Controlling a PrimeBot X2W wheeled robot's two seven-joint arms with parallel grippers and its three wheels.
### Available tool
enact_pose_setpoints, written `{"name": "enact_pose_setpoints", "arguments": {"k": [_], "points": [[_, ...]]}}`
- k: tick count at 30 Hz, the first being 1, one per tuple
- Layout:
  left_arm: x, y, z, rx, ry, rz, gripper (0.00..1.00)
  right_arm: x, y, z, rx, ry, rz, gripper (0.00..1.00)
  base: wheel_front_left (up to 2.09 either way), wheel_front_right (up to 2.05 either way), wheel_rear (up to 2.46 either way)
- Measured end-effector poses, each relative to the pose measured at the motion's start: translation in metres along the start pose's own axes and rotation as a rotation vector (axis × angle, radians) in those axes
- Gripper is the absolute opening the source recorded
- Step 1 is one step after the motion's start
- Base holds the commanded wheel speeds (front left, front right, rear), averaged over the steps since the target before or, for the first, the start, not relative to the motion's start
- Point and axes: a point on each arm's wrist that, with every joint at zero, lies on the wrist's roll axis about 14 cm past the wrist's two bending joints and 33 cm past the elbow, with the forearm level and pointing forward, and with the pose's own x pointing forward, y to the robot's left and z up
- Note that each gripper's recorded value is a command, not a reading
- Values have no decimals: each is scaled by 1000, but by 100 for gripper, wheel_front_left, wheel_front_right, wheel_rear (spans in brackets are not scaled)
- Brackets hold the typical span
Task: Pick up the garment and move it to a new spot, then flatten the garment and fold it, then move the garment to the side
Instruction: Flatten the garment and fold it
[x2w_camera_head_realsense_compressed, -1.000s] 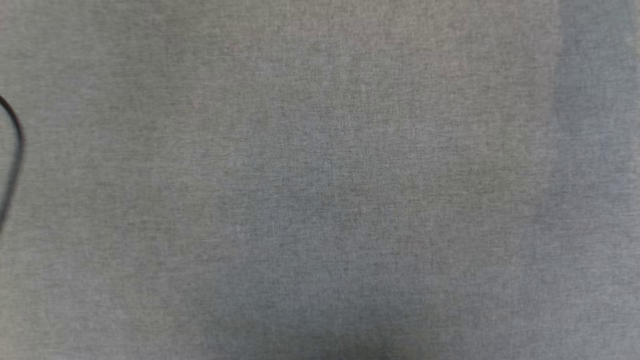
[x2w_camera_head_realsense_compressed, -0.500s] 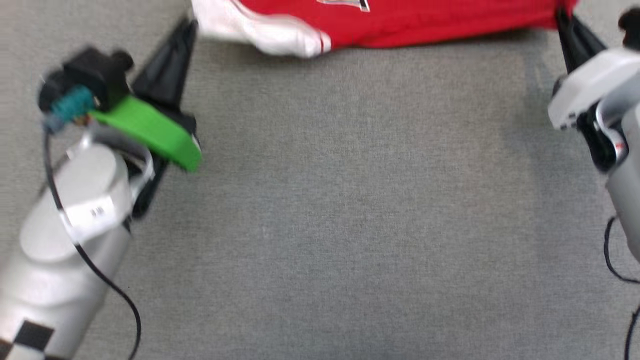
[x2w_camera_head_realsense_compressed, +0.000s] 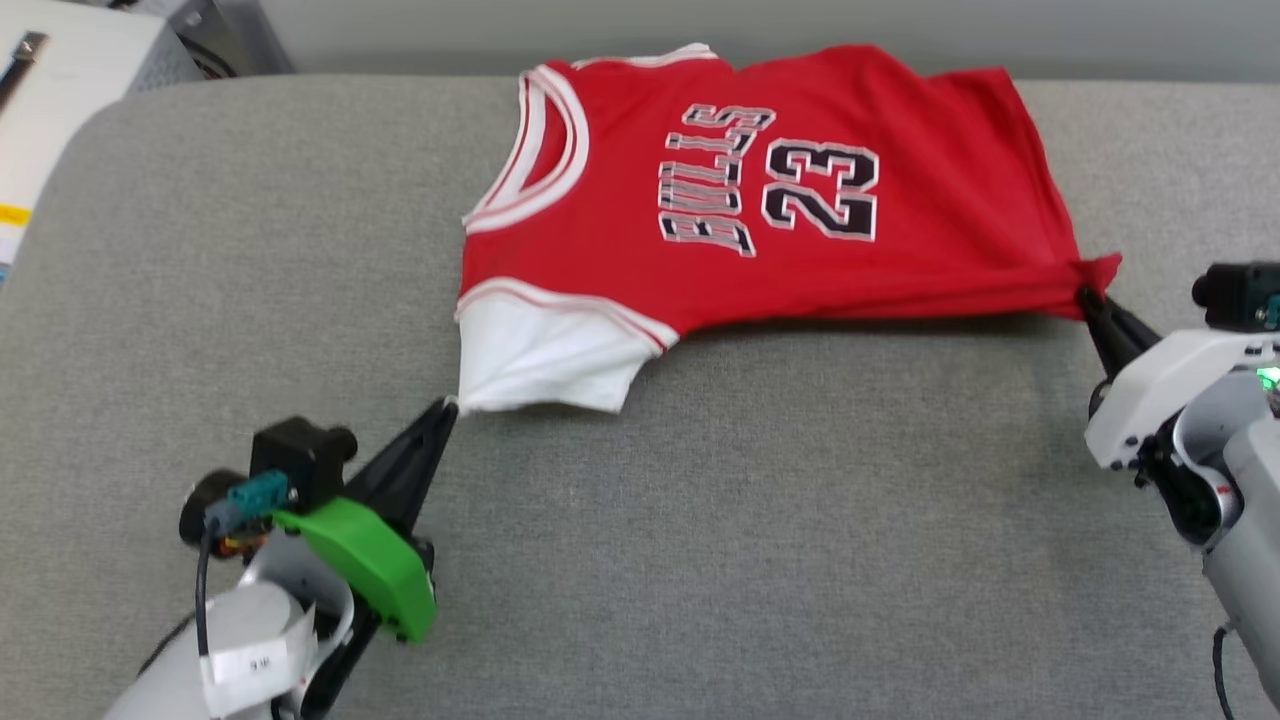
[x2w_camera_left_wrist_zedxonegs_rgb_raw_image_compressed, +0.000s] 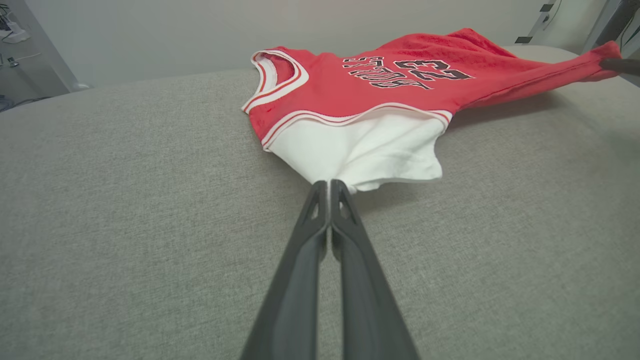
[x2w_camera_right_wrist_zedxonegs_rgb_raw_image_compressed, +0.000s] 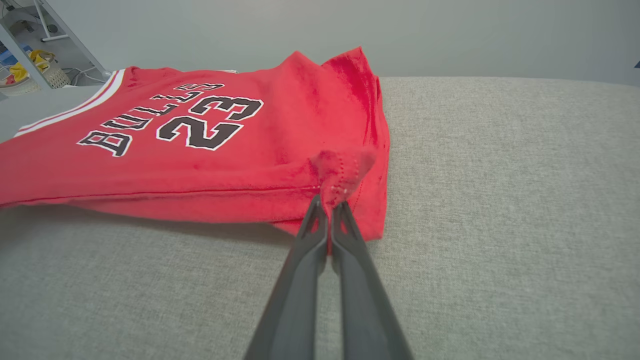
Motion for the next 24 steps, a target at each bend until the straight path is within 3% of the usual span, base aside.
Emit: {"name": "enact_pose_setpoints", "arguments": {"k": [11,24], "points": [[-64,-11,-10,-16,21,41,0,-44,29,-9,97,4,75,0,0,0,0],[-128,-47,-46,-77,167,-12,0,-112,26,-56,145,101,86,0,0,0,0]]}}
